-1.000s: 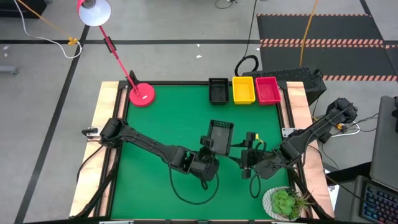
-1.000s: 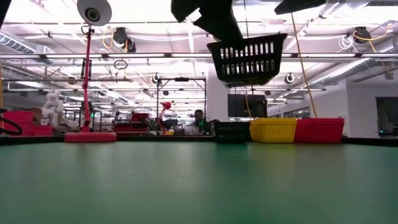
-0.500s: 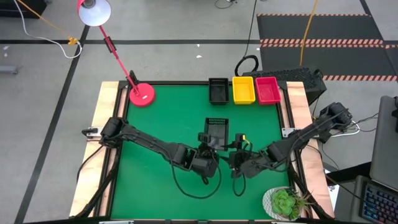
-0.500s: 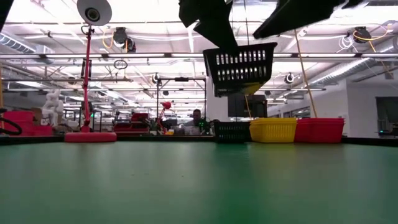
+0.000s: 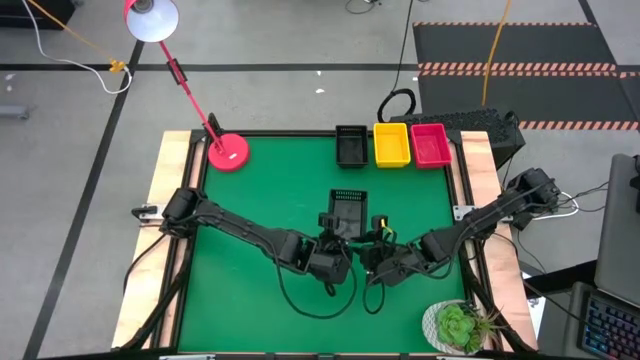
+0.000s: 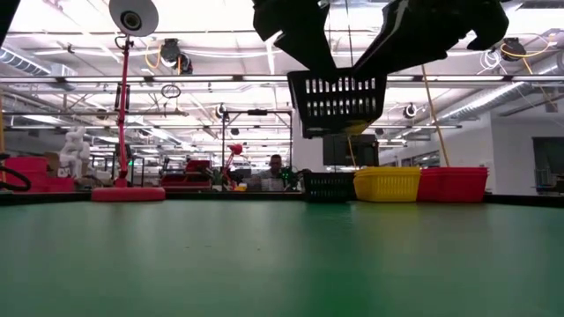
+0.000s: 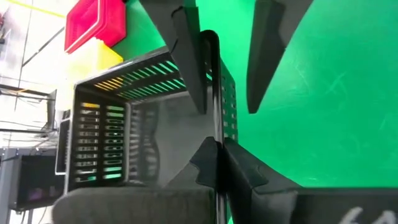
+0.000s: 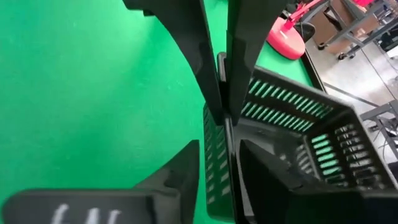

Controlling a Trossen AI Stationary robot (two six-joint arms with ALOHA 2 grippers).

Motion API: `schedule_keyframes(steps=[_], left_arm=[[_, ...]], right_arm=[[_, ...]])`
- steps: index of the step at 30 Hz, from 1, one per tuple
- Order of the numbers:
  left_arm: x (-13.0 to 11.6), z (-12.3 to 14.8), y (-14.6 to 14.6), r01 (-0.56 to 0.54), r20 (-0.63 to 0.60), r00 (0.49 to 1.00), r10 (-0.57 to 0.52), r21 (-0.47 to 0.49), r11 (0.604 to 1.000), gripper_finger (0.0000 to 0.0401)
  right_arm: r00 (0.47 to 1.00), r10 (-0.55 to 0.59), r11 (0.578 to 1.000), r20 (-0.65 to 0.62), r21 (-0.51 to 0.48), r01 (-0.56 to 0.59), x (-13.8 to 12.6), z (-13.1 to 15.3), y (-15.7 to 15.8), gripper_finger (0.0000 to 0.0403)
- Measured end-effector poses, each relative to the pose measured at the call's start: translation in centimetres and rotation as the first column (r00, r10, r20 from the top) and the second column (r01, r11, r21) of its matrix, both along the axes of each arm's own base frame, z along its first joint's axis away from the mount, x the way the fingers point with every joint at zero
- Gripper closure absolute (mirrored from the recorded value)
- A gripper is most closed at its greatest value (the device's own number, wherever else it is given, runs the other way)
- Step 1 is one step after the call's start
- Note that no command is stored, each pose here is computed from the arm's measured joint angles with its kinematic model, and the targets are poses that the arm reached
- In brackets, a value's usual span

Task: Stack baskets by color
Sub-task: Stack the bottom black bin on the top stacked black bins

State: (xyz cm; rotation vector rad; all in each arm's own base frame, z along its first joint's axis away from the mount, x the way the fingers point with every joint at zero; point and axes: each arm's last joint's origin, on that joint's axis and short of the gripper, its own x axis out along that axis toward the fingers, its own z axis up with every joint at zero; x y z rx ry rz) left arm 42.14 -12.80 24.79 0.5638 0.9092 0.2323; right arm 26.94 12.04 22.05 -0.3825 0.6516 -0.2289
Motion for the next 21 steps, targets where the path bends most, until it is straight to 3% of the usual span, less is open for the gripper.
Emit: schedule_keyframes(steps=[10, 14, 21], left_arm=[[0.0, 0.0, -0.4, 0.015, 0.008, 1.0, -0.015, -0.005, 1.0, 0.0384], [0.0, 0.1, -0.8, 0.022, 0.018, 1.0, -0.022, -0.007, 1.0, 0.0387], [0.4, 0.5, -1.2, 0.004, 0.106, 0.994, 0.0, -0.044, 0.999, 0.0302]], right_arm=[[1.0, 0.018, 1.0, -0.014, 0.01, -0.018, 0.0, -0.1, 0.0, 0.0391], [1.0, 0.023, 1.0, -0.016, 0.009, -0.023, 0.0, -0.1, 0.1, 0.0392], [0.999, 0.029, 1.0, -0.03, 0.005, -0.029, -0.1, -0.2, 0.0, 0.0398]])
